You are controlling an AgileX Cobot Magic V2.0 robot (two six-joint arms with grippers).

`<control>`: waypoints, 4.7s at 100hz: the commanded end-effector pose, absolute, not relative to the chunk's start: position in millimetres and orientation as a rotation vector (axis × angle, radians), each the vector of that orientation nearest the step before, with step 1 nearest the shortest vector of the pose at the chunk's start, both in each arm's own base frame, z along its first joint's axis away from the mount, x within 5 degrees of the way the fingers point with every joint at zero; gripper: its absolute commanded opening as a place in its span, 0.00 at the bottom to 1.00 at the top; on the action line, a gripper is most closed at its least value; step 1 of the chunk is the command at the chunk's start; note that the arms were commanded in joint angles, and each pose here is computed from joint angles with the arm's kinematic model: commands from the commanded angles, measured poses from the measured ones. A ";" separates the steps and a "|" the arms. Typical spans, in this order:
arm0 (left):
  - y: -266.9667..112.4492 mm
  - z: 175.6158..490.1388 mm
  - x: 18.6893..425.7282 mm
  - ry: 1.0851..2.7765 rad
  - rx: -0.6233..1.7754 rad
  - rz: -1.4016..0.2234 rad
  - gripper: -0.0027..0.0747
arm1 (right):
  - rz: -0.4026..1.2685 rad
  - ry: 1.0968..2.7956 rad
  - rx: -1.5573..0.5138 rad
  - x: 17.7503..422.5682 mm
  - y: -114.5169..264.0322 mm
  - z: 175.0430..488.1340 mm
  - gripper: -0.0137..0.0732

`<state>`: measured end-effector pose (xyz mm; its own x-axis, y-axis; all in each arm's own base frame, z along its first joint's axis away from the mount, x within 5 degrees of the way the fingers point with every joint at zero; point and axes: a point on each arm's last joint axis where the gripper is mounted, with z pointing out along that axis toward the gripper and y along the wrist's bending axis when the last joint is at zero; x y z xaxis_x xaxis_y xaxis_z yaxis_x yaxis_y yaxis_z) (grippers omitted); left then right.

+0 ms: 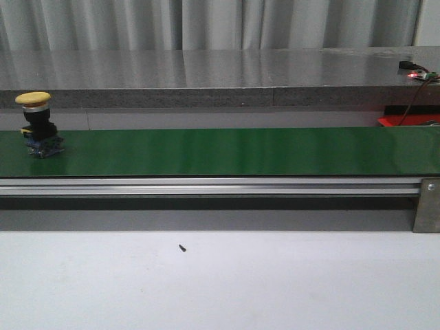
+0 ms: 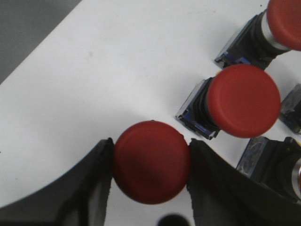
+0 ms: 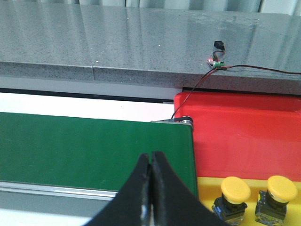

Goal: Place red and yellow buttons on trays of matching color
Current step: 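Set the red button on the belt and release it, then move the right gripper above the belt over the approaching yellow button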

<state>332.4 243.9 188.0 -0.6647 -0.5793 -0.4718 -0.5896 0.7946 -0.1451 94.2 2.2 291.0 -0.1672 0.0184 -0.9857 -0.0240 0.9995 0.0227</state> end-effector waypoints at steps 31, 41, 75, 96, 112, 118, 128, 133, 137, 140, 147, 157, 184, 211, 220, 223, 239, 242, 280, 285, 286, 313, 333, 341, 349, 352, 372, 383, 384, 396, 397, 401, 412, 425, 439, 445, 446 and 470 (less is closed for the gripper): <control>224.8 273.9 321.7 2.328 -0.758 0.068 0.35 | 0.011 1.647 0.014 94.9 -0.4 305.2 0.08; 203.5 293.8 323.5 2.324 -0.657 0.066 0.35 | 0.011 1.647 0.014 94.9 -0.4 305.2 0.08; 133.0 313.0 344.4 2.359 -0.418 -0.025 0.35 | 0.011 1.647 0.014 94.9 -0.4 305.2 0.08; 119.0 305.8 349.5 2.395 -0.376 -0.054 0.35 | 0.011 1.647 0.014 94.9 -0.4 305.2 0.08; 115.0 296.6 352.9 2.442 -0.363 -0.076 0.35 | 0.011 1.647 0.014 94.9 -0.4 305.2 0.08; 113.3 292.9 354.0 2.462 -0.359 -0.086 0.35 | 0.011 1.647 0.014 94.9 -0.4 305.2 0.08; 113.4 288.7 354.8 2.484 -0.357 -0.091 0.35 | 0.011 1.647 0.014 94.9 -0.4 305.2 0.08; 113.4 288.7 354.9 2.482 -0.357 -0.090 0.37 | 0.011 1.647 0.014 94.9 -0.4 305.2 0.08; 113.4 288.7 354.9 2.483 -0.350 -0.088 0.42 | 0.011 1.647 0.014 94.9 -0.4 305.2 0.08; 113.1 288.7 354.8 2.484 -0.350 -0.093 0.47 | 0.011 1.647 0.014 94.9 -0.4 305.2 0.08; 111.5 289.6 353.9 2.491 -0.357 -0.116 0.63 | 0.011 1.647 0.014 94.9 -0.4 305.2 0.08; 108.2 292.5 352.2 2.491 -0.361 -0.158 0.83 | 0.011 1.647 0.014 94.9 -0.4 305.2 0.08; 93.7 320.4 337.8 2.442 -0.274 -0.253 0.80 | 0.011 1.647 0.014 94.9 -0.4 305.2 0.08; 64.4 357.9 310.9 2.396 -0.144 -0.264 0.21 | 0.011 1.647 0.014 94.9 -0.4 305.2 0.08; 49.4 365.6 302.8 2.374 -0.071 -0.258 0.01 | 0.011 1.647 0.014 94.9 -0.4 305.2 0.08; 44.2 366.5 299.3 2.373 -0.052 -0.261 0.01 | 0.011 1.647 0.014 94.9 -0.4 305.2 0.08; 28.2 366.1 280.6 2.352 -0.012 -0.267 0.01 | 0.022 1.667 0.011 94.8 0.5 303.3 0.08; 25.4 366.0 276.7 2.341 -0.007 -0.265 0.01 | 0.024 1.672 0.009 94.7 0.7 302.9 0.08; -15.9 353.0 219.1 2.257 0.126 -0.298 0.01 | 0.044 1.729 -0.009 94.0 2.9 297.8 0.08; -20.0 350.6 210.2 2.225 0.138 -0.296 0.01 | 0.044 1.729 -0.009 94.0 2.9 297.8 0.08; -20.5 349.9 207.6 2.221 0.140 -0.296 0.01 | 0.044 1.729 -0.009 94.0 2.9 297.8 0.08; -26.1 339.9 161.4 2.125 0.164 -0.292 0.01 | 0.052 1.750 -0.016 93.9 3.7 296.5 0.08; -24.4 332.5 127.7 2.033 0.156 -0.273 0.01 | 0.072 1.837 -0.040 106.4 5.2 304.3 0.08; -24.2 327.4 117.6 2.017 0.158 -0.271 0.01 | 0.084 1.871 -0.050 116.7 5.7 312.9 0.08; -23.8 324.9 108.8 1.989 0.157 -0.266 0.01 | 0.094 1.899 -0.059 127.8 6.0 323.0 0.08; -23.7 324.5 106.5 1.981 0.157 -0.265 0.01 | 0.100 1.913 -0.064 132.3 6.3 326.6 0.08; -24.1 324.8 99.6 1.968 0.164 -0.266 0.01 | 0.167 2.021 -0.140 168.9 14.1 353.3 0.08; -24.1 324.8 99.7 1.967 0.164 -0.266 0.01 | 0.210 2.078 -0.196 192.1 21.8 364.2 0.08; -24.1 324.8 99.7 1.967 0.164 -0.266 0.01 | 0.212 2.081 -0.200 193.7 22.4 364.7 0.08; -24.1 324.8 99.7 1.967 0.164 -0.266 0.01 | 0.259 2.138 -0.267 219.3 34.1 370.6 0.09; -24.1 324.8 99.7 1.967 0.164 -0.266 0.01 | 0.263 2.142 -0.275 222.5 35.8 371.3 0.10; -24.1 324.8 99.7 1.967 0.164 -0.266 0.01 | 0.280 2.162 -0.301 229.4 40.6 372.0 0.14; -24.1 324.8 99.7 1.967 0.164 -0.266 0.01 | 0.333 2.211 -0.377 251.5 57.8 372.6 0.38; -24.1 324.8 99.7 1.967 0.164 -0.266 0.01 | 0.380 2.249 -0.470 274.6 81.6 369.2 0.75; -24.1 324.8 99.7 1.967 0.164 -0.266 0.01 | 0.386 2.267 -0.569 297.5 106.1 361.9 0.92; -24.1 324.8 99.7 1.967 0.164 -0.266 0.01 | 0.363 2.272 -0.613 306.3 114.1 358.0 0.92; -24.1 324.8 99.7 1.967 0.164 -0.266 0.01 | 0.362 2.273 -0.622 308.2 116.5 357.1 0.92; -24.1 324.8 99.7 1.967 0.164 -0.266 0.01 | 0.278 2.246 -0.780 328.6 150.7 343.2 0.92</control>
<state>97.3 -23.5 310.7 -0.4714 0.0295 -0.8814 0.2397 0.9661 -0.0959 326.3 142.1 319.3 -0.6408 -0.4536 -0.6194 -0.5933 0.8046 0.0246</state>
